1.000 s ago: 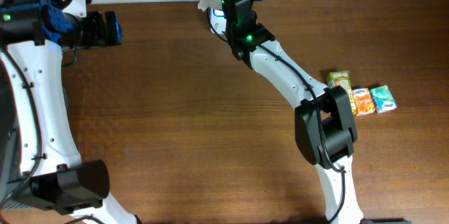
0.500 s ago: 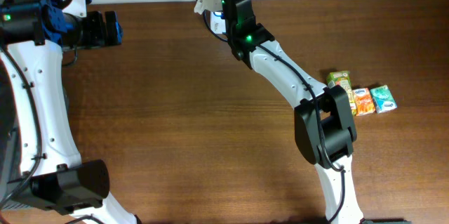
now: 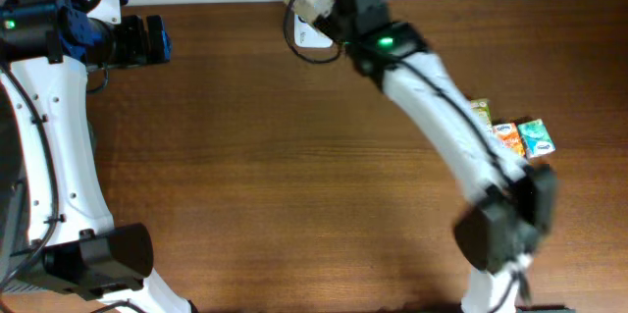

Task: Scan the item barcode
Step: 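Move the snack bag right and set it beside the other items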

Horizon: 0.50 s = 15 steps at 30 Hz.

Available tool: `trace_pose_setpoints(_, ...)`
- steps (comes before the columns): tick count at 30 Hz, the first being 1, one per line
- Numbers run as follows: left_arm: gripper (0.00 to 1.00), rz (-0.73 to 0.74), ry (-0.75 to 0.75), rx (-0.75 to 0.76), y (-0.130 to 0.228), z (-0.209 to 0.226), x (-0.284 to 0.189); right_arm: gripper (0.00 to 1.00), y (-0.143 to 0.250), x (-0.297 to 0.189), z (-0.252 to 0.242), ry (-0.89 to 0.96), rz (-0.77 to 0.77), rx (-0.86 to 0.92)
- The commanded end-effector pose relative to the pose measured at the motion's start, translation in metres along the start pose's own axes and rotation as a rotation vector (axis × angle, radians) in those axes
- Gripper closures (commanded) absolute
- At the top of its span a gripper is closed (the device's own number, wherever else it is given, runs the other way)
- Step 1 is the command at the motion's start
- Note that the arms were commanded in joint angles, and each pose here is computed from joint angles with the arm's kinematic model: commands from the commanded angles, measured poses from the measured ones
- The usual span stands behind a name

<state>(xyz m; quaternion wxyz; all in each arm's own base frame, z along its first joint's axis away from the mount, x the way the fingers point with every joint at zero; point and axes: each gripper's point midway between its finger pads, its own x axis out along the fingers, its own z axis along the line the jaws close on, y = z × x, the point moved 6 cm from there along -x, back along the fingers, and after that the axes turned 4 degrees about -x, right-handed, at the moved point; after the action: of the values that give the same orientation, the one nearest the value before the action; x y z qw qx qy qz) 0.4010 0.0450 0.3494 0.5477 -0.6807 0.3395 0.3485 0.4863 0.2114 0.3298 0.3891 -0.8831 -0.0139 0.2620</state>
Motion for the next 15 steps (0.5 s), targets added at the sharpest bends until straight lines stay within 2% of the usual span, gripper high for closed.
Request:
trace_pose_setpoints(1, 0.01, 0.004, -0.004, 0.001, 0.0, 0.002, 0.002, 0.96, -0.017, -0.075, -0.033, -0.202, -0.11, 0.558)
trace_pose_setpoints(3, 0.01, 0.003, -0.004, 0.001, 0.0, 0.002, 0.002, 0.96, 0.011, -0.091, -0.044, -0.274, -0.002, 0.743)
trace_pose_setpoints(5, 0.01, 0.004, -0.005, 0.001, 0.0, 0.002, 0.002, 0.96, 0.051, -0.094, -0.057, -0.269, 0.141, 0.874)
trace_pose_setpoints(8, 0.01, 0.003, -0.005, 0.001, 0.0, 0.002, 0.002, 0.96, 0.129, -0.097, -0.076, -0.2, 0.414, 1.07)
trace_pose_setpoints(9, 0.01, 0.004, -0.004, 0.001, 0.0, 0.002, 0.002, 0.96, 0.168, -0.098, -0.082, -0.169, 0.52, 1.137)
trace_pose_setpoints(11, 0.01, 0.004, -0.005, 0.001, 0.0, 0.002, 0.002, 0.96, 0.212, -0.099, -0.086, -0.131, 0.612, 1.211)
trace_pose_setpoints(15, 0.01, 0.003, -0.005, 0.001, 0.0, 0.002, 0.002, 0.96, 0.325, -0.106, -0.078, -0.004, 0.796, 1.46)
